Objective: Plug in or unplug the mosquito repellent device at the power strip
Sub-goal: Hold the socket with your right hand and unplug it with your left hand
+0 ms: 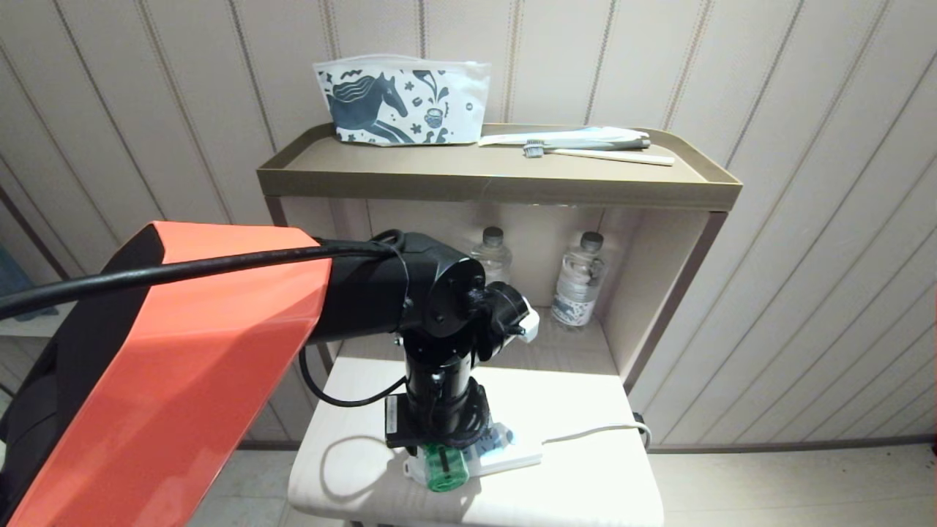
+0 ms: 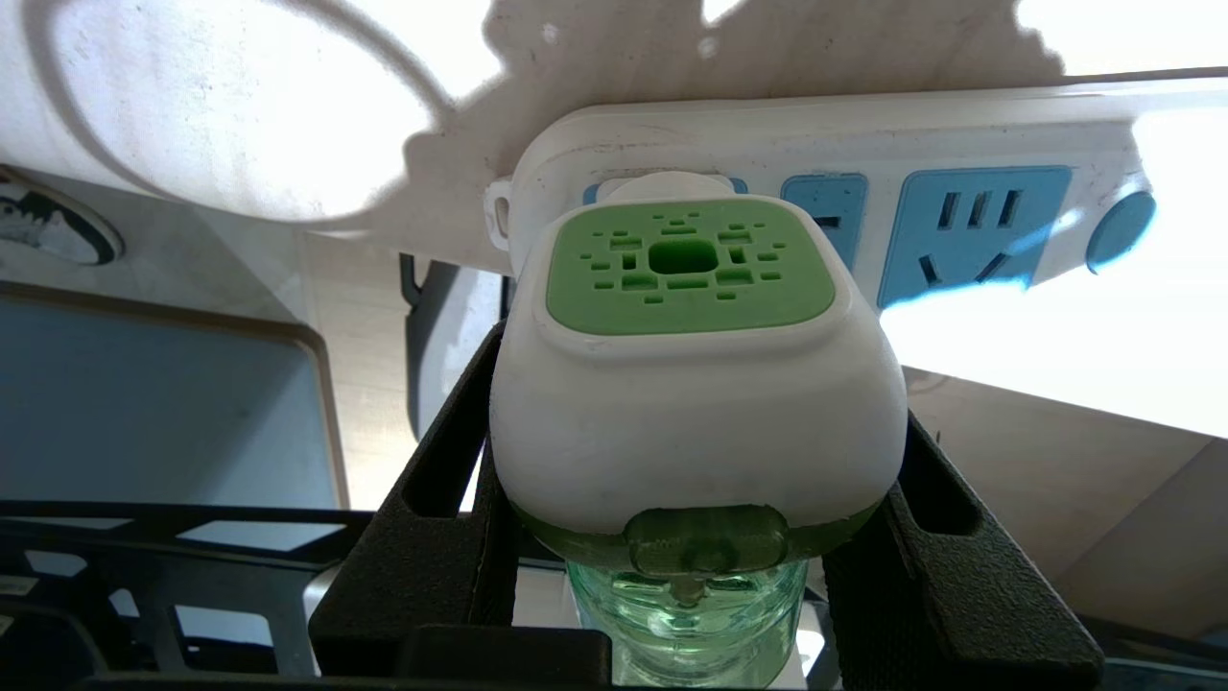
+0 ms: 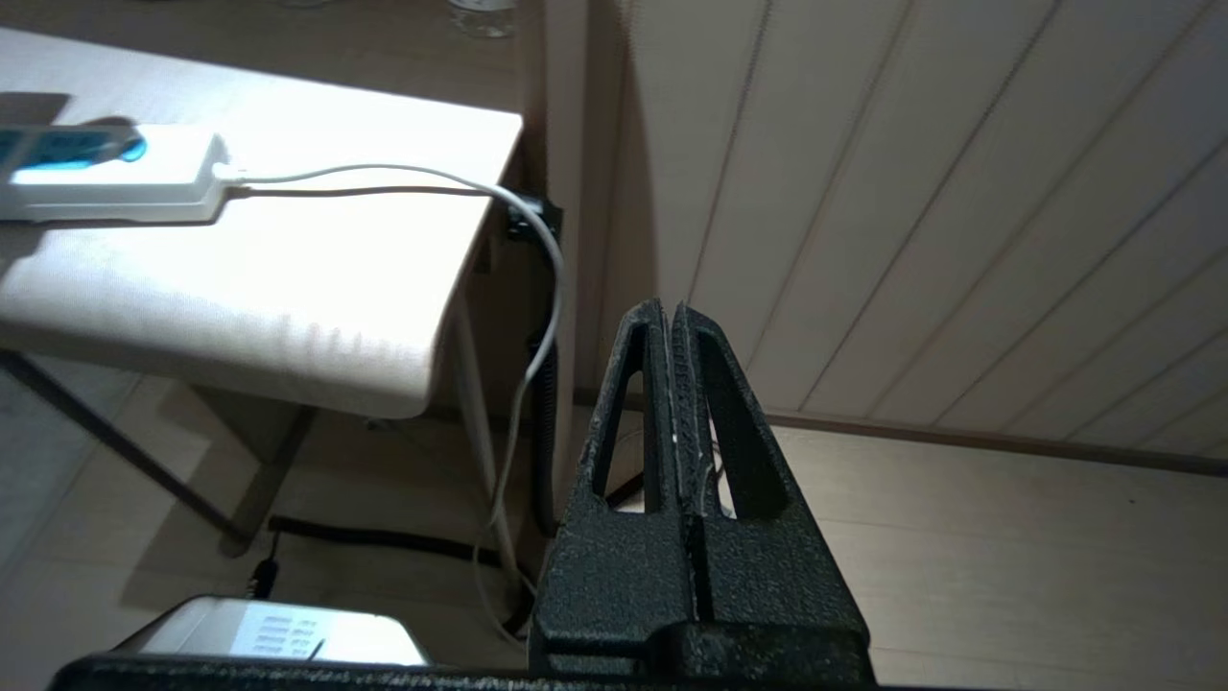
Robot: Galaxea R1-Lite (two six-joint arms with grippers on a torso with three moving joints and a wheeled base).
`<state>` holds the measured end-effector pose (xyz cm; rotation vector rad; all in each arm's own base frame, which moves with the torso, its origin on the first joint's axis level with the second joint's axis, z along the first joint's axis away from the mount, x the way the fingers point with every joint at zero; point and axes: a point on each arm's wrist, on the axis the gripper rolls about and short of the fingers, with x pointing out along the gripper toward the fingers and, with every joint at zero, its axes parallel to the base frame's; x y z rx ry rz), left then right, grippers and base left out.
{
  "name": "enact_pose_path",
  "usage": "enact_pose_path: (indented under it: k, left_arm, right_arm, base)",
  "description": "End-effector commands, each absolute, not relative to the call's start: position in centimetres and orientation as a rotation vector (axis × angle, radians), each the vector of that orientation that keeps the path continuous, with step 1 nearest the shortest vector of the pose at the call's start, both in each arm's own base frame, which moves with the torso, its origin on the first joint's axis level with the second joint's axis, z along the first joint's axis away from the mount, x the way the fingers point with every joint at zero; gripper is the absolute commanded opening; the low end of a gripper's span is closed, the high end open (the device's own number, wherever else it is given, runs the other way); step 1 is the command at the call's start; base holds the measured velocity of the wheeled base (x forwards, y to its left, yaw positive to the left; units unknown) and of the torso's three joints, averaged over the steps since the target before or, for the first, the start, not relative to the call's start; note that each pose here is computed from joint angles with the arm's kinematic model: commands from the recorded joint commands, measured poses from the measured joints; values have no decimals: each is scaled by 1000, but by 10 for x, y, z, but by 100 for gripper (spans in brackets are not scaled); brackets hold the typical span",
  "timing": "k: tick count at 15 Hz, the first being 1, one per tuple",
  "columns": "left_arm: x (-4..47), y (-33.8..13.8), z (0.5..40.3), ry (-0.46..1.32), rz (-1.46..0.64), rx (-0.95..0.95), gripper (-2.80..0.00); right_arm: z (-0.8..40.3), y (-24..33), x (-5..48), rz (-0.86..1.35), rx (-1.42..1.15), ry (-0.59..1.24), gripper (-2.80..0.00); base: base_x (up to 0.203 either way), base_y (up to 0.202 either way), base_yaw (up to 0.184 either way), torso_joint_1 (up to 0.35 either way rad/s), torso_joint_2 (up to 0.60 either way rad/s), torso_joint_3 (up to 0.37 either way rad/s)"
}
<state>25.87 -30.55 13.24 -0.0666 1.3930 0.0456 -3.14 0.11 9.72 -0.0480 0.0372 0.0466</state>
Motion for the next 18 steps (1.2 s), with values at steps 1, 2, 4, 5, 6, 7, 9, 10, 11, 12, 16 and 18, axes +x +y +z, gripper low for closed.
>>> enact_pose_path:
  k: [1, 2, 4, 5, 6, 7, 9, 10, 11, 12, 16, 18]
  left_arm:
    - [257, -304, 134, 1395, 53, -69, -280]
    - [258, -304, 134, 1396, 55, -69, -280]
    - [257, -305, 133, 1396, 53, -67, -280]
    - [258, -305, 133, 1394, 51, -69, -280]
    - [258, -305, 133, 1396, 52, -67, -280]
    - [258, -306, 130, 1400, 55, -64, -280]
    - [259, -306, 130, 1400, 55, -66, -280]
    - [258, -306, 130, 1400, 56, -66, -280]
    - [258, -306, 130, 1401, 54, -67, -280]
    - [258, -306, 130, 1400, 53, -67, -280]
    - [256, -303, 135, 1400, 55, -61, -280]
    - [257, -304, 135, 1397, 50, -63, -280]
  right_arm:
    - [130, 2, -31, 103, -43, 49, -280]
    - [146, 3, -26, 139, -36, 70, -280]
    - [184, 5, -1, 226, -6, 144, -280]
    - [198, 6, 16, 262, 9, 182, -280]
    - [211, 7, 36, 301, 23, 212, -280]
    - [222, 8, 59, 346, 38, 253, -280]
    - [232, 16, 105, 455, 66, 350, -280]
    - [229, 24, 130, 512, 75, 415, -280]
    - [225, 34, 150, 564, 78, 471, -280]
    - [221, 46, 169, 623, 76, 518, -280]
    - [203, 103, 209, 905, 72, 658, -280]
    - [192, 115, 225, 928, 73, 708, -280]
  base:
    - [0, 0, 0, 0, 0, 0]
    - [0, 0, 0, 0, 0, 0]
    - [0, 0, 0, 0, 0, 0]
    - [0, 0, 0, 0, 0, 0]
    - [0, 0, 0, 0, 0, 0]
    - [0, 0, 0, 0, 0, 0]
    - [0, 0, 0, 0, 0, 0]
    - [0, 0, 0, 0, 0, 0]
    - [0, 0, 0, 0, 0, 0]
    - [0, 0, 0, 0, 0, 0]
    - [0, 0, 0, 0, 0, 0]
    - [0, 0, 0, 0, 0, 0]
